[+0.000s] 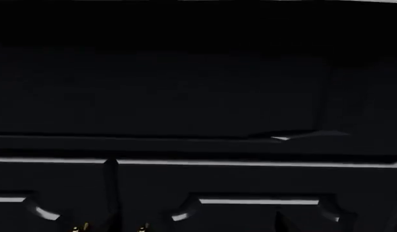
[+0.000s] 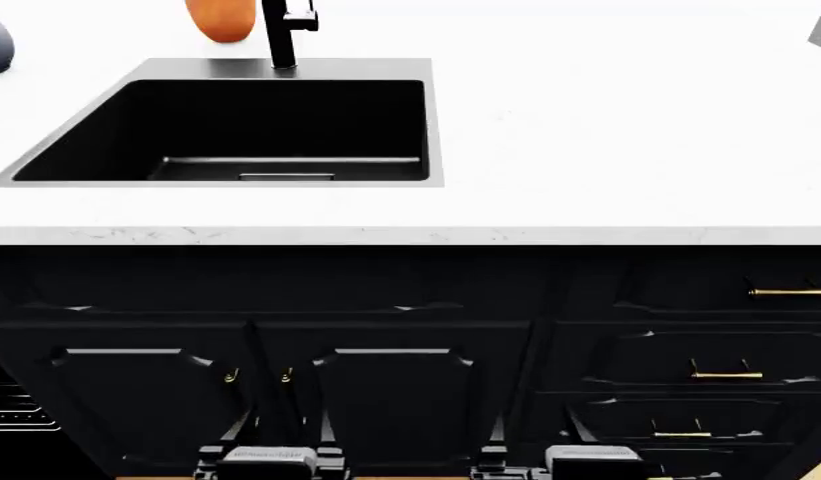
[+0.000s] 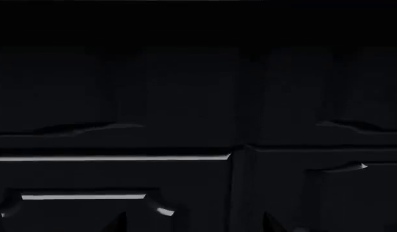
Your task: Close the dishwasher door
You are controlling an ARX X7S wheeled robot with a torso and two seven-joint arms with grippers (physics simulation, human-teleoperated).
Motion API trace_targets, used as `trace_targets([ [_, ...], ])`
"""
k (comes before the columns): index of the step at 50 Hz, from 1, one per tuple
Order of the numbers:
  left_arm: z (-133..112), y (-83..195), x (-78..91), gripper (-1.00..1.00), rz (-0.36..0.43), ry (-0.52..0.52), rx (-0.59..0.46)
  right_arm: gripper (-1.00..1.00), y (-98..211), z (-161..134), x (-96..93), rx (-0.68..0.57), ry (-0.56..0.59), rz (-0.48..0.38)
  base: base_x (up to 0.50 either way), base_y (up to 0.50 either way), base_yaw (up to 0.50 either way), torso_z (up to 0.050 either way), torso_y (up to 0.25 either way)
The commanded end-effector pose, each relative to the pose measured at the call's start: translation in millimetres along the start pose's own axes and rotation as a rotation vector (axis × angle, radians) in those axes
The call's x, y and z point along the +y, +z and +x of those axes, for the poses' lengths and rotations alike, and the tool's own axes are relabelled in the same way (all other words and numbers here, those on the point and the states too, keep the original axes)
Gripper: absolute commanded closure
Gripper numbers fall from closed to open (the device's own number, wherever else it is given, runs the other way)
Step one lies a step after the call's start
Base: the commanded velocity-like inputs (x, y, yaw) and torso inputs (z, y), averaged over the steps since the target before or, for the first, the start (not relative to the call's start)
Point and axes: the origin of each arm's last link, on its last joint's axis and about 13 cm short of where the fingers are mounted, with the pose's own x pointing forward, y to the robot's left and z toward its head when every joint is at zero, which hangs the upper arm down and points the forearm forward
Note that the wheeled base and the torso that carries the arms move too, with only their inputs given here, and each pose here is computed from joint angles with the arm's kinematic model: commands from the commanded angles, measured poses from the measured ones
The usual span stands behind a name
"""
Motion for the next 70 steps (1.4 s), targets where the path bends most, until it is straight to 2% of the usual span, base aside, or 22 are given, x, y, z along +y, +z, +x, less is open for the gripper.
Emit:
trace_targets([
  [1,-23.4,-26.0,3.8,-1.0,-0.003,0.002,0.023,-1.0,-30.0,-22.4,-2.8,0.026,-0.002,-0.061,0.0,0.0,0.0,0.0,0.0],
  [7,-28.2,-28.5,7.9,-1.0,-0.033,-0.001,0.036,-1.0,-31.7,-26.6,-5.8,0.031,-0.008,-0.042,0.0,0.0,0.0,0.0,0.0],
  [9,-28.9,-28.7,7.4,-1.0,-0.022,0.004,0.037,-1.0,-31.7,-26.9,-6.7,0.031,-0.011,-0.027,0.0,0.0,0.0,0.0,0.0],
  [14,-28.3,-29.7,5.7,-1.0,0.012,0.012,0.062,-1.0,-31.8,-27.9,-5.0,0.025,-0.006,-0.053,0.0,0.0,0.0,-0.006,0.0],
  [21,-28.7,-30.1,4.5,-1.0,0.036,0.011,0.068,-1.0,-32.1,-28.2,-4.6,0.027,-0.007,-0.061,0.0,0.0,0.0,-0.05,0.0],
  [70,-28.1,-30.1,4.9,-1.0,0.027,0.012,0.073,-1.0,-32.5,-27.7,-4.7,0.037,-0.014,-0.063,0.0,0.0,0.0,-0.05,0.0],
])
